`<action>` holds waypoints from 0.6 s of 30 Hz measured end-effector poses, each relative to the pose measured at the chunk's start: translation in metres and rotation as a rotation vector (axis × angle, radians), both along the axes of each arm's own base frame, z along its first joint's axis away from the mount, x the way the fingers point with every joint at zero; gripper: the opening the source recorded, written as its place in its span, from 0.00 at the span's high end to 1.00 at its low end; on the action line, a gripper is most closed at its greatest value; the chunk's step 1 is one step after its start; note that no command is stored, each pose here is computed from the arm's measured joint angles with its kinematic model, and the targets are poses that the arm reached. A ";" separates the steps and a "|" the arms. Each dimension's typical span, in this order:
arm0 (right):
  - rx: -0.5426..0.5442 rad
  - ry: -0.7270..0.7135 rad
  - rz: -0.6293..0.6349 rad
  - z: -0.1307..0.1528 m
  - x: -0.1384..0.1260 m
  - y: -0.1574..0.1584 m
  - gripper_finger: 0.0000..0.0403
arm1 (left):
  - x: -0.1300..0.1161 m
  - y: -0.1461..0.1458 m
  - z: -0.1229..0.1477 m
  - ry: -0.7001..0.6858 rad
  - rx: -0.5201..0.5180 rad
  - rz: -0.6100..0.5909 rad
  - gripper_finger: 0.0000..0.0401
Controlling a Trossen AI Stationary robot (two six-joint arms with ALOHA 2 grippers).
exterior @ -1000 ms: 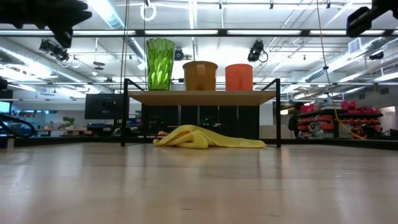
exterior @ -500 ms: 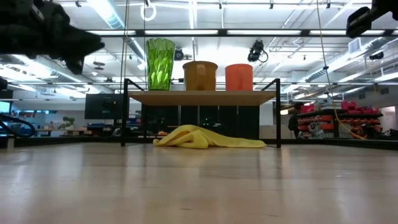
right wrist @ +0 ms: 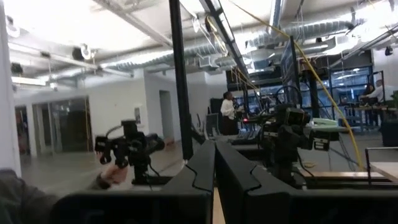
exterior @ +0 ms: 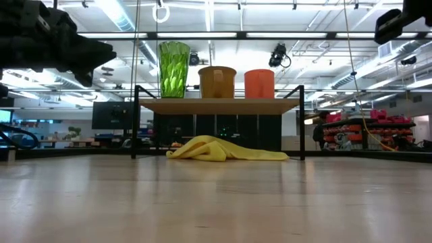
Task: Stack small to large cups/mugs on shelf
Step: Return to Home Position
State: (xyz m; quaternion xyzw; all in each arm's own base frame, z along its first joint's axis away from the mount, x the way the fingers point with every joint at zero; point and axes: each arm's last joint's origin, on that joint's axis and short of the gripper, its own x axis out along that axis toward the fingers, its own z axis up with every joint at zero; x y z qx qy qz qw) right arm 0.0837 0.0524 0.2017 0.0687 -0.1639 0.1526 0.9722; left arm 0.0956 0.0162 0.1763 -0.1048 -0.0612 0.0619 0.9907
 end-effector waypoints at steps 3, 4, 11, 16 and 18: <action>-0.056 0.018 -0.012 -0.003 0.003 0.002 0.96 | 0.000 0.000 -0.001 0.018 0.024 0.003 0.75; -0.074 0.028 -0.015 -0.004 0.004 0.003 0.96 | 0.000 0.000 -0.003 0.034 0.028 0.004 0.75; -0.190 0.138 -0.018 -0.017 0.010 0.008 0.96 | 0.001 0.000 -0.007 0.073 -0.015 0.006 0.77; -0.230 0.187 -0.016 -0.023 0.013 0.010 0.96 | 0.001 0.000 -0.006 0.061 -0.012 0.001 0.76; -0.237 0.199 -0.017 -0.025 0.014 0.011 0.96 | 0.001 0.000 -0.006 0.060 -0.012 0.001 0.75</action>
